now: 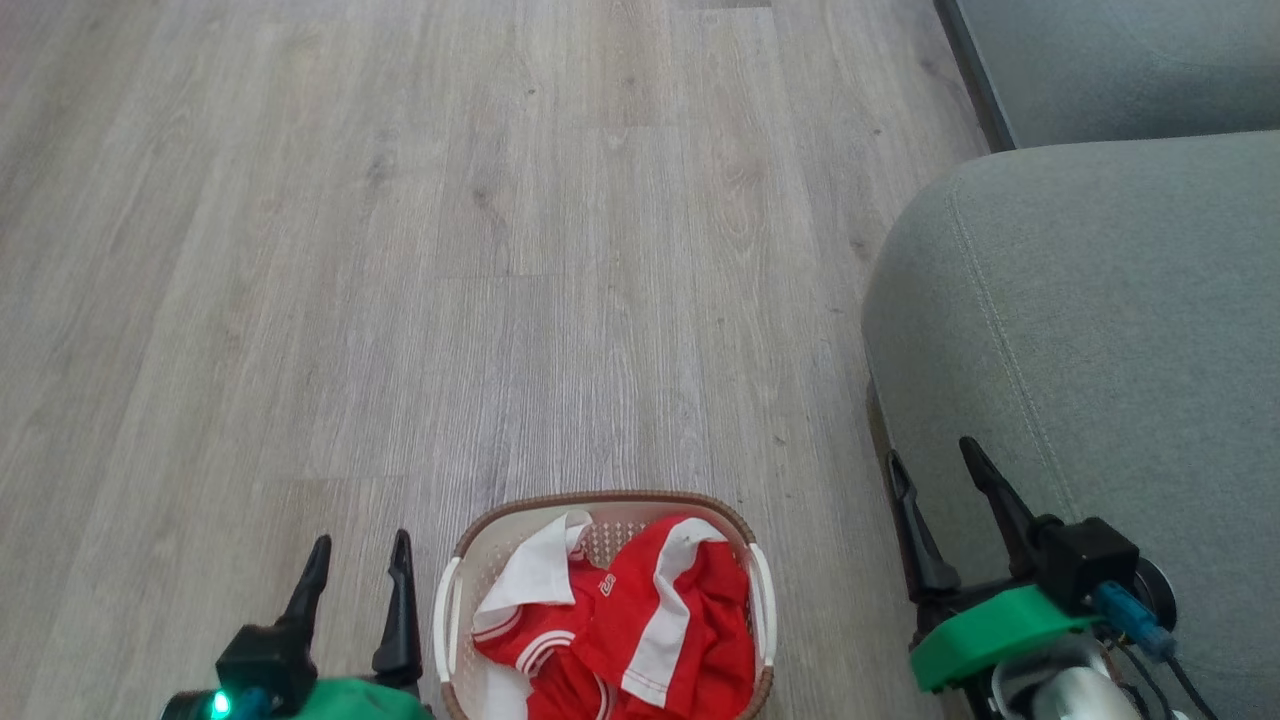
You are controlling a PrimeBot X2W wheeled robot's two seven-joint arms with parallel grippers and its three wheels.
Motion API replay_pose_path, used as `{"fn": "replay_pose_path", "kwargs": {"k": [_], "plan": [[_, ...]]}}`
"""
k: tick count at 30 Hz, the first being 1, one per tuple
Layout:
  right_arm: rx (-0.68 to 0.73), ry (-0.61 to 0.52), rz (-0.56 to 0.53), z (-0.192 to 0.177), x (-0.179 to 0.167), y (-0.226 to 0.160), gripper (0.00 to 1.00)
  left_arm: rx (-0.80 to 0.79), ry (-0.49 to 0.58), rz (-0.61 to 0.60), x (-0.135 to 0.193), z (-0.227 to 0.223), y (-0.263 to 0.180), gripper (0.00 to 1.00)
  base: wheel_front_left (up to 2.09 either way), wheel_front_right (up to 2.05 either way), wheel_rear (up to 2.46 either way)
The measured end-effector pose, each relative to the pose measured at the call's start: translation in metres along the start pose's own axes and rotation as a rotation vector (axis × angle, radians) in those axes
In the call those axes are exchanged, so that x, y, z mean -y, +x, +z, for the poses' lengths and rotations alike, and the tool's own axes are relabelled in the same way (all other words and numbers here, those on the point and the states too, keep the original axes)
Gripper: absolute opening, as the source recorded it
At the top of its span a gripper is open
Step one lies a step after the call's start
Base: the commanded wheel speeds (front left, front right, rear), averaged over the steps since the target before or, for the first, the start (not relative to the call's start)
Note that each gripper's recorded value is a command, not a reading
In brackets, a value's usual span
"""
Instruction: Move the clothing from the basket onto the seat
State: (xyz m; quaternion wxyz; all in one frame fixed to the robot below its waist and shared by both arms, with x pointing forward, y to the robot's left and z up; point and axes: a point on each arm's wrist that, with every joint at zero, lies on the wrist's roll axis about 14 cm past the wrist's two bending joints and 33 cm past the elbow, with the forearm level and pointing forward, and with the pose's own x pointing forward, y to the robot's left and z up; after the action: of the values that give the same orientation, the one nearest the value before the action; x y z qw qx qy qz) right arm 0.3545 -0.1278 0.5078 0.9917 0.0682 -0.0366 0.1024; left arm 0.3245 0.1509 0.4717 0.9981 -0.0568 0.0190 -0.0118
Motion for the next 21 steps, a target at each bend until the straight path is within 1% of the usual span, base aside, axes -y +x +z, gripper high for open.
{"fn": "replay_pose_path", "kwargs": {"k": [16,21], "plan": [[-0.015,0.003,-0.006,-0.005,0.002,0.001,1.0,-0.018,0.0,0.002,-0.001,-0.005,0.001,1.0,0.0,0.0,0.0],[-0.026,0.002,-0.035,-0.009,0.013,0.003,1.0,-0.049,0.006,-0.022,0.006,-0.015,0.002,1.0,0.0,0.0,0.0]]}}
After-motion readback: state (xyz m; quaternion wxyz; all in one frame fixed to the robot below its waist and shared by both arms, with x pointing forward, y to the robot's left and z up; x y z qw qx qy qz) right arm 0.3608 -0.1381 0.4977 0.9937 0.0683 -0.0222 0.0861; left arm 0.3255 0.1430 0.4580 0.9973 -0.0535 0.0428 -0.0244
